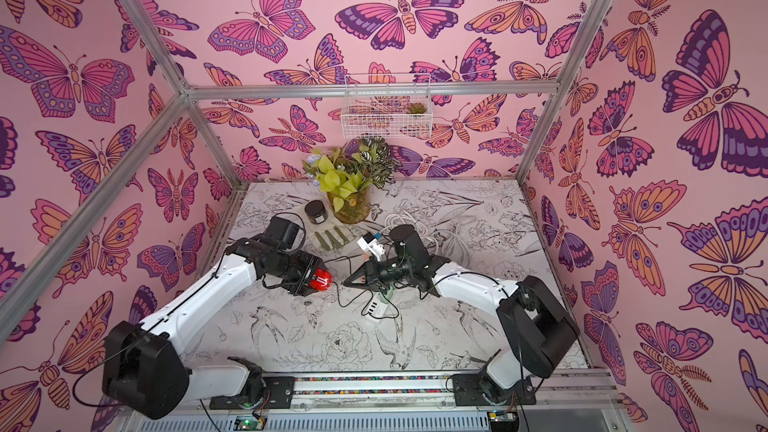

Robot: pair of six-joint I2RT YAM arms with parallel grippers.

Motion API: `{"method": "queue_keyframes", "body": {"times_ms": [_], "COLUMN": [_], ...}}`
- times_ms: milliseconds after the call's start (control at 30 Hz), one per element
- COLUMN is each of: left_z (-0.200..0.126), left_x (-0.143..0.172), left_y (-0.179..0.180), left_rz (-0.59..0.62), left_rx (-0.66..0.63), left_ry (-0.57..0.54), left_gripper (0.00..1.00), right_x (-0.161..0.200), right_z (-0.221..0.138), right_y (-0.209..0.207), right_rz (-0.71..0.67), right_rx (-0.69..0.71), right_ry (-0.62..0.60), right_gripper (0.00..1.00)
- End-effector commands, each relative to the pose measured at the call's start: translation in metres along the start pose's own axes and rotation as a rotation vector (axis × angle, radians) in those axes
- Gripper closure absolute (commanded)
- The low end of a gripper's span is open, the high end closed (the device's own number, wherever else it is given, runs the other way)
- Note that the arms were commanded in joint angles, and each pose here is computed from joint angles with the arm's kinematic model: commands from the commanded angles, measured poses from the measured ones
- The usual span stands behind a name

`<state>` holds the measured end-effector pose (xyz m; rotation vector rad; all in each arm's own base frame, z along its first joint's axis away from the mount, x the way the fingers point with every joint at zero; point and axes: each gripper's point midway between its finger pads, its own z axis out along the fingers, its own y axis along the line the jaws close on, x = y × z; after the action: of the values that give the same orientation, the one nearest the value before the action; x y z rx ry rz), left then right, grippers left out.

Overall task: Charge the electric shaver
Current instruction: Insert the charging cable into the electric shaver.

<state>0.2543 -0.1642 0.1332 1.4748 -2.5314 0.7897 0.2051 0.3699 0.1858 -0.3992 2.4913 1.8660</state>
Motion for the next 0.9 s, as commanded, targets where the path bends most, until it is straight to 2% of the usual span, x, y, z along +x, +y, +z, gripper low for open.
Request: {"method": "queue_keyframes", "body": {"times_ms": [0, 333, 867], "left_z": [-0.005, -0.003, -0.004], "left_x": [0.013, 0.013, 0.014], "left_y": [-0.005, -0.007, -0.004], "left_rz": [0.079, 0.056, 0.049], "left_rx": [-0.003, -0.007, -0.008], "left_ry": [0.086, 0.093, 0.092], "left_gripper": [1.0, 1.0, 1.0], "right_x": [-0.01, -0.012, -0.023], "right_z": [0.012, 0.03, 0.031], "right_y": [0.006, -0.003, -0.009], "right_rz": [-0.07, -0.046, -0.023], "right_rx": [0.0, 0.0, 0.017], "right_ry": [-0.021, -0.04, -0.061], "right_gripper": [1.0, 1.0, 1.0]}}
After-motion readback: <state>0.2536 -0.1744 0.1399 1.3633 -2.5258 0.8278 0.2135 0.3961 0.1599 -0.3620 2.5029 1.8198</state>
